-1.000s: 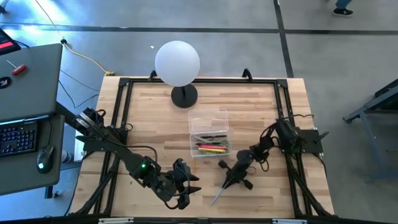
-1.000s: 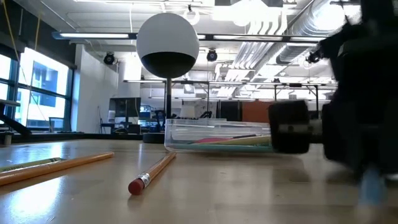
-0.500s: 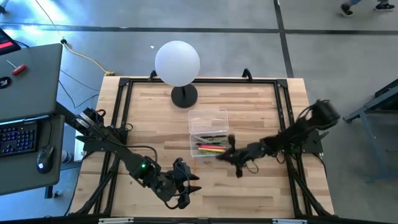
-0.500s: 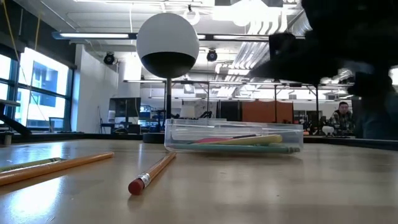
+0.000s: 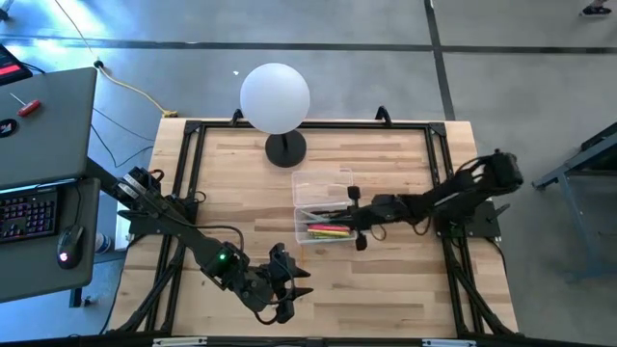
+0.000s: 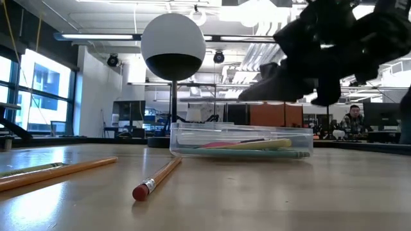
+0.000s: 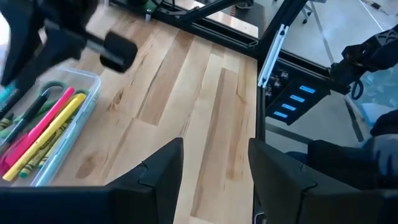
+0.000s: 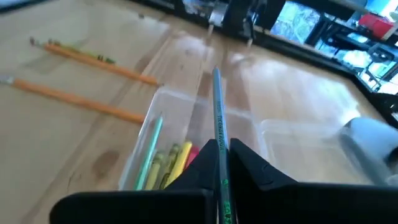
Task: Pick & place school supplies into a supply box
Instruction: Put the blue pencil into the transparent supply box, then put the right orange pencil into the transparent supply box
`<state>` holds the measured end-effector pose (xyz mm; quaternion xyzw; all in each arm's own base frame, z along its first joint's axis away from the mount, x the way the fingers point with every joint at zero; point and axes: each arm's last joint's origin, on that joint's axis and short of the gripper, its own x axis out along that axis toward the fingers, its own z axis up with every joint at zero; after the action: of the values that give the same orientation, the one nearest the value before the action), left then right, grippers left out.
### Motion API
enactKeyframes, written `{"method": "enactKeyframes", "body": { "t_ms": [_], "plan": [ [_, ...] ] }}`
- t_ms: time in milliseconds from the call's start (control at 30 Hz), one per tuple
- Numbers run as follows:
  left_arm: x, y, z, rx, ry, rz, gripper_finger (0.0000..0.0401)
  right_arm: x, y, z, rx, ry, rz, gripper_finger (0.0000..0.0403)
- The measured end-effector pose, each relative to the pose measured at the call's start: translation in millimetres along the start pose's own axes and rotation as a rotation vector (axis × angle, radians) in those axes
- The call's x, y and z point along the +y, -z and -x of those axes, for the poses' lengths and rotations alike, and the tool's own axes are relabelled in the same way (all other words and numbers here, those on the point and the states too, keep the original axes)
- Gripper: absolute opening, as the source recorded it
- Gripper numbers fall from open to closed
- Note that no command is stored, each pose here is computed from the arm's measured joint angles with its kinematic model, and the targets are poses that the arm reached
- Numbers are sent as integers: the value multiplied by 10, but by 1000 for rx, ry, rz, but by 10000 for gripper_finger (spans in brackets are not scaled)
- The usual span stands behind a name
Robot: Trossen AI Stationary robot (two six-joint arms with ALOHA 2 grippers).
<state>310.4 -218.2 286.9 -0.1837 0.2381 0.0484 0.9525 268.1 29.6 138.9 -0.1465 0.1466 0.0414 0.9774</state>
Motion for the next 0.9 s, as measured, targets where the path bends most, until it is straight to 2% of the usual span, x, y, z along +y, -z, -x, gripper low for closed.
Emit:
{"method": "enactKeyframes", "body": {
  "t_ms": [133, 333, 600, 900],
  "plan": [
    [-7, -12, 0, -16, 0, -10, 214, 43, 144, -77, 53, -2, 0, 4],
    [-7, -11, 0, -14, 2, -10, 214, 18, 177, -90, 84, 110, -27, 27],
    [-9, -9, 0, -6, 10, -12, 214, 35, 183, -91, 82, 59, -28, 61],
    [-14, -3, 0, 12, 29, 12, 214, 70, 51, -77, -27, 60, -20, 57]
  ]
}}
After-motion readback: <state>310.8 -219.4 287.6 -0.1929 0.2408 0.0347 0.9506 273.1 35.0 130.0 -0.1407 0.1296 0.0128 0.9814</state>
